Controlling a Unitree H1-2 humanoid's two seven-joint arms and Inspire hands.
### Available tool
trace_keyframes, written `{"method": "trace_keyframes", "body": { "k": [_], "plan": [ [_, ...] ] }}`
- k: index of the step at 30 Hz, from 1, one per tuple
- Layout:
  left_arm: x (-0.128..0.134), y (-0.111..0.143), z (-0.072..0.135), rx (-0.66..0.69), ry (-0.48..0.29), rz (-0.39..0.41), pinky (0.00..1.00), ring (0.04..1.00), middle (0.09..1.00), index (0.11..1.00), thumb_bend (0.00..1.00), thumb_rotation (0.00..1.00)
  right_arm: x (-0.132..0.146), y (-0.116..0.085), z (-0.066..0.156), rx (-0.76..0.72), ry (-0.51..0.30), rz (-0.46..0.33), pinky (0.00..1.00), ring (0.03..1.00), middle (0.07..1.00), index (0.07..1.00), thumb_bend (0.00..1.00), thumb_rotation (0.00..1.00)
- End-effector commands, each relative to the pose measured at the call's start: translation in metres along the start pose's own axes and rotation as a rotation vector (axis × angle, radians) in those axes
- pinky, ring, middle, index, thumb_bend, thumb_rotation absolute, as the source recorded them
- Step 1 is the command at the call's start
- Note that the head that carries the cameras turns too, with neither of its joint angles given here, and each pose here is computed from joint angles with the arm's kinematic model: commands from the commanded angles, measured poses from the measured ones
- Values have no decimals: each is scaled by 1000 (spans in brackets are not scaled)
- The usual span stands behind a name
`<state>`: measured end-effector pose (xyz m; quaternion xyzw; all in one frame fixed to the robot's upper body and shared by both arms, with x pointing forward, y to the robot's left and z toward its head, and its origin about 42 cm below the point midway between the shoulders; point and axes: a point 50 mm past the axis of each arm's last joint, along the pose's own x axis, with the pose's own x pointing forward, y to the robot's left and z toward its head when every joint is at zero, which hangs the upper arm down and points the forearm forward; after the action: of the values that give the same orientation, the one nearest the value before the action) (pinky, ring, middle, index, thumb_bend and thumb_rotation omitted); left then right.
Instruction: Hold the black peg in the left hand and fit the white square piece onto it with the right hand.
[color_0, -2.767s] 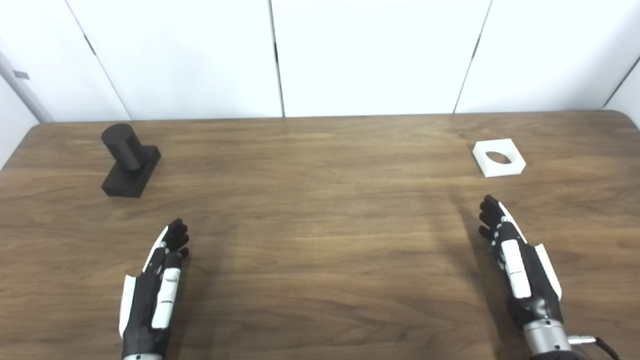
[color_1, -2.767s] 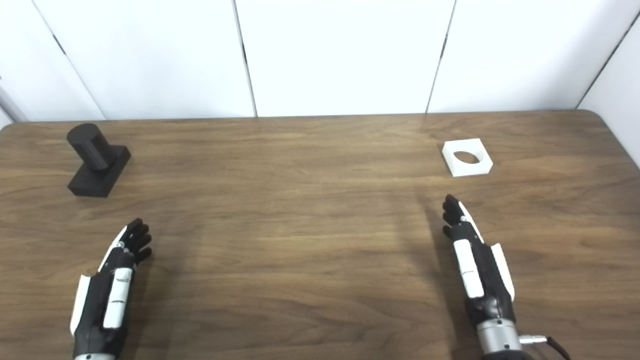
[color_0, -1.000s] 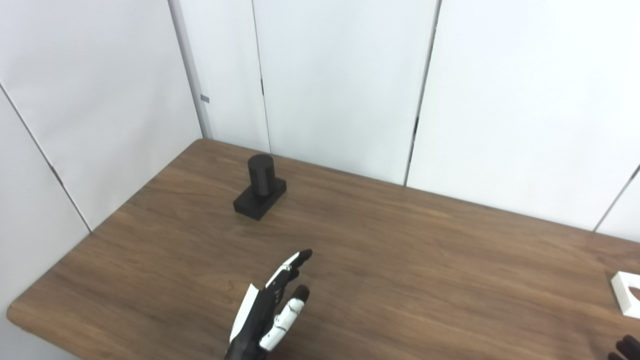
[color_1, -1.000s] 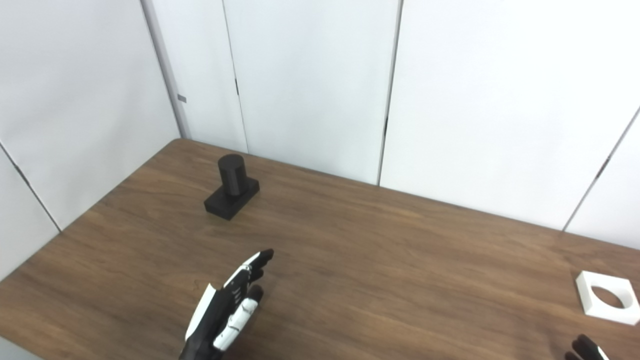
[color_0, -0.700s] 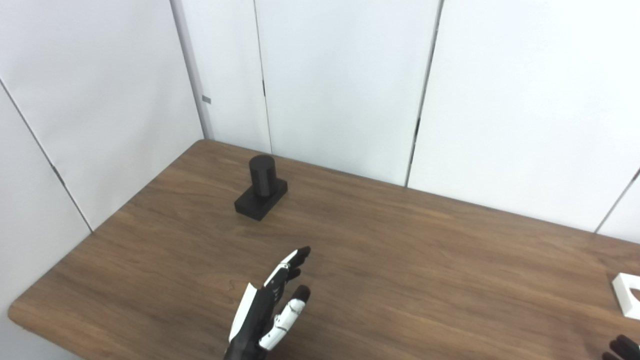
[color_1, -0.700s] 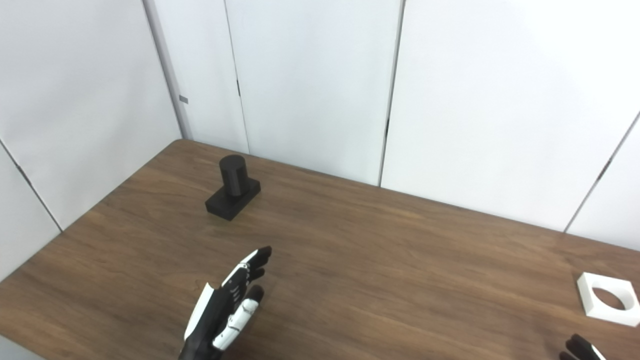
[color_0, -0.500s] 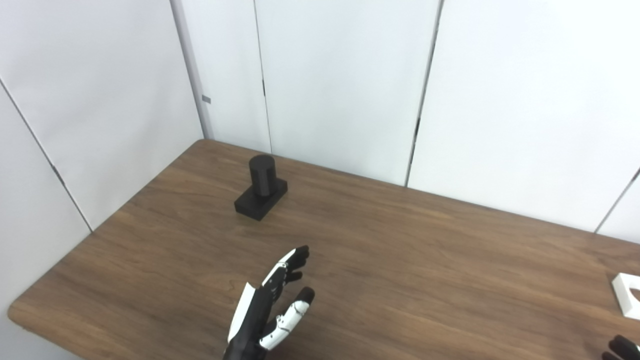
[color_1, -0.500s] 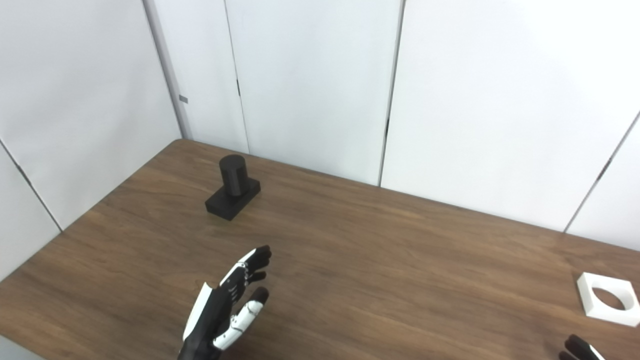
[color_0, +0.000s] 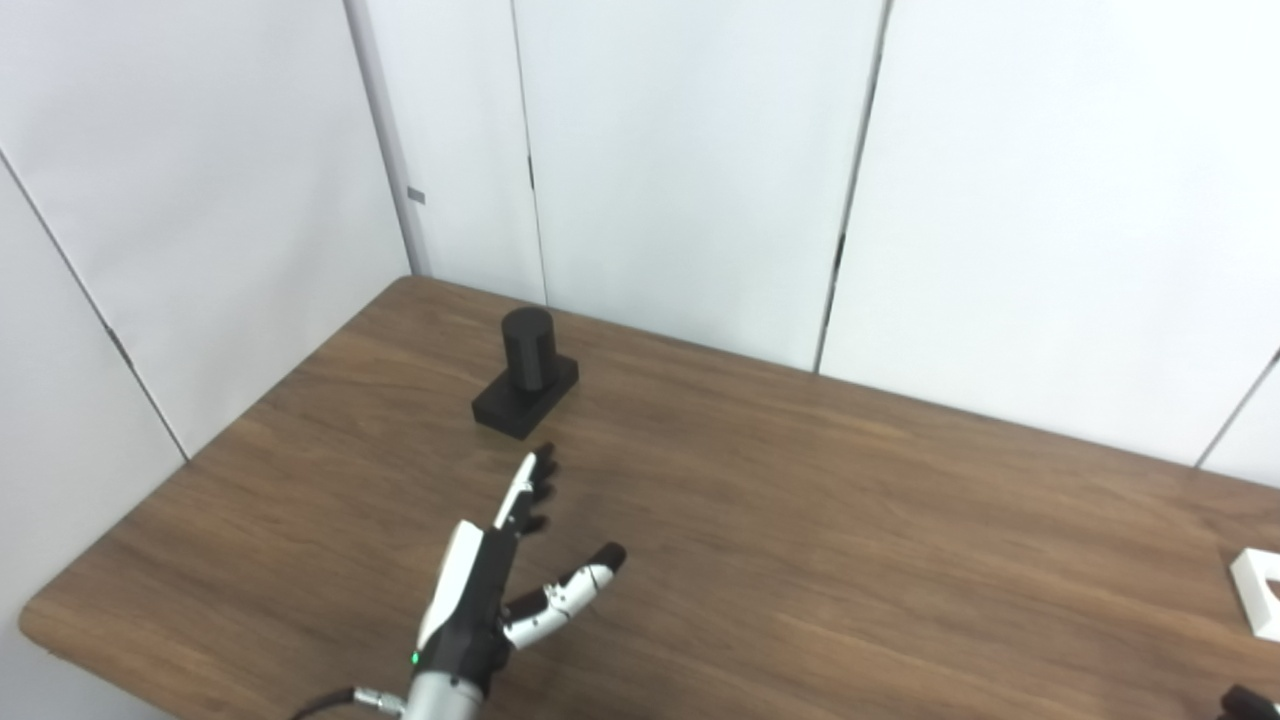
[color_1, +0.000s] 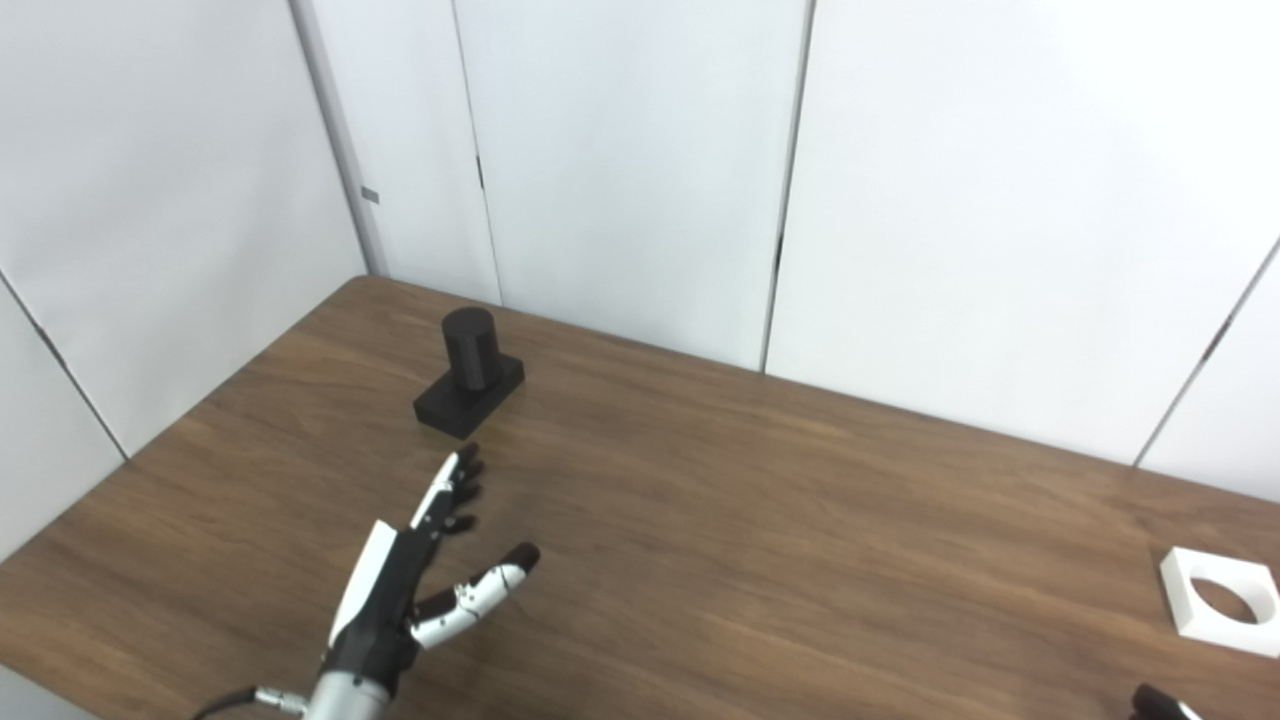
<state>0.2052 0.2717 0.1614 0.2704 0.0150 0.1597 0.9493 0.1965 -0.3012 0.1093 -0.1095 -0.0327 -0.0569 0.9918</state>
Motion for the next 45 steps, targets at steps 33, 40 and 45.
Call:
{"method": "trace_keyframes", "body": {
  "k": [33, 40, 45],
  "plan": [
    [171, 31, -13, 679, 169, 197, 1000, 1000, 1000, 965, 948, 775, -11, -4, 6, 43, -55, 27, 965, 898, 851, 805, 920, 1000],
    [194, 28, -9, 562, 212, 208, 1000, 992, 988, 911, 957, 720, -14, -4, 6, 49, -49, 27, 916, 883, 837, 810, 880, 992],
    [205, 24, -7, 527, 232, 223, 1000, 987, 975, 903, 946, 690, -15, -3, 7, 51, -44, 30, 915, 886, 840, 812, 860, 987]
  ]
}}
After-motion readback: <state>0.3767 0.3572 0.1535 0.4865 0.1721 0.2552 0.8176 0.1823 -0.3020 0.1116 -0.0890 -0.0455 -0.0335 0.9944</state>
